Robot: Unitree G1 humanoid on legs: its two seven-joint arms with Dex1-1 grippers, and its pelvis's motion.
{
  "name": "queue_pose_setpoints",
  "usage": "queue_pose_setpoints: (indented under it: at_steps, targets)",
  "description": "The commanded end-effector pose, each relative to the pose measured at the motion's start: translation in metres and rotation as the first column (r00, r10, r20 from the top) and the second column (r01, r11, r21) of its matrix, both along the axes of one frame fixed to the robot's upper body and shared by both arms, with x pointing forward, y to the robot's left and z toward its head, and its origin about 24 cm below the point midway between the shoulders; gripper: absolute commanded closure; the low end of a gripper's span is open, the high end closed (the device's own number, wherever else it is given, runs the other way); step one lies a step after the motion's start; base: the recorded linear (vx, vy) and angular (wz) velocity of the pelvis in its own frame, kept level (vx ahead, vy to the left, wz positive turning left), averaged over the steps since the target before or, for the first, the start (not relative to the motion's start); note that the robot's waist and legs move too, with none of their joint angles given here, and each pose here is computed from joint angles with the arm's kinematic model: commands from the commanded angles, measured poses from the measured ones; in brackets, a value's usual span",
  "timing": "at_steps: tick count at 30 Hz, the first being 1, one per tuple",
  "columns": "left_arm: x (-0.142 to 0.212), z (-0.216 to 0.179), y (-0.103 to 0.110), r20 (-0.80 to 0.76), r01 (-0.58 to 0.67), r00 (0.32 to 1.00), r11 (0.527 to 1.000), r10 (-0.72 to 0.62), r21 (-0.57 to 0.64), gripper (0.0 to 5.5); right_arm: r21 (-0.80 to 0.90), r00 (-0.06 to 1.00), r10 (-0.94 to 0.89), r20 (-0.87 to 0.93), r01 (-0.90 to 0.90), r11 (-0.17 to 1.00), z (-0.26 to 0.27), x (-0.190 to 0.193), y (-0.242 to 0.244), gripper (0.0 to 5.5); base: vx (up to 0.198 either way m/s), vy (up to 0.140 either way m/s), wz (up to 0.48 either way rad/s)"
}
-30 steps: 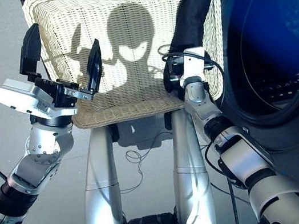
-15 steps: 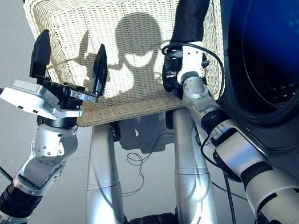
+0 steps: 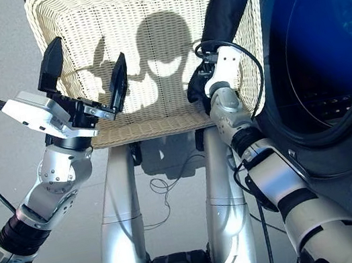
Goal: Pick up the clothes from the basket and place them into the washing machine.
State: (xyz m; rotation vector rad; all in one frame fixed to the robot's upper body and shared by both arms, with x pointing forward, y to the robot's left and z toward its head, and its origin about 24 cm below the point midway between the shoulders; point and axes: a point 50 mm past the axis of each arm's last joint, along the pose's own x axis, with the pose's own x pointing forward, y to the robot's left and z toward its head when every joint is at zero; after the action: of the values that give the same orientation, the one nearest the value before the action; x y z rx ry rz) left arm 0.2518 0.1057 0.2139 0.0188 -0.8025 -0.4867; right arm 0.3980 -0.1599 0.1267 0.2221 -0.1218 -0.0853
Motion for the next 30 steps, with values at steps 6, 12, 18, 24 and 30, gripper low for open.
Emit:
queue_pose_setpoints:
  at_steps: [6, 12, 18, 24, 30]
  targets:
    - [-0.018, 0.018, -0.003, 0.104, 0.067, 0.993, 0.995, -0.059, -0.077, 0.0, 0.088, 0.998, 0.055, -0.021, -0.053, 0.995, -0.014, -0.009, 0.018, 5.5, 0.0, 0.0, 0.0]
    - [-0.018, 0.019, 0.002, 0.116, 0.032, 0.993, 0.996, -0.022, -0.082, 0.0, 0.079, 0.991, 0.051, 0.121, -0.061, 0.995, 0.007, -0.018, 0.008, 5.5, 0.0, 0.0, 0.0]
    - [-0.019, 0.025, 0.008, 0.154, -0.002, 0.988, 0.993, 0.021, -0.121, 0.0, 0.397, 0.92, -0.178, 0.348, 0.028, 0.918, 0.038, -0.039, -0.031, 5.5, -0.041, 0.01, -0.003]
    - [-0.02, 0.027, 0.015, 0.169, -0.033, 0.984, 0.984, 0.063, -0.172, 0.0, 0.815, 0.765, -0.514, 0.388, -0.024, 0.579, 0.033, -0.07, -0.069, 5.5, 0.0, 0.0, 0.0]
    - [-0.024, 0.031, 0.015, 0.197, -0.02, 0.979, 0.982, 0.057, -0.186, 0.0, 0.889, 0.634, -0.727, 0.264, 0.132, 0.439, 0.03, -0.079, -0.104, 5.5, 0.0, 0.0, 0.0]
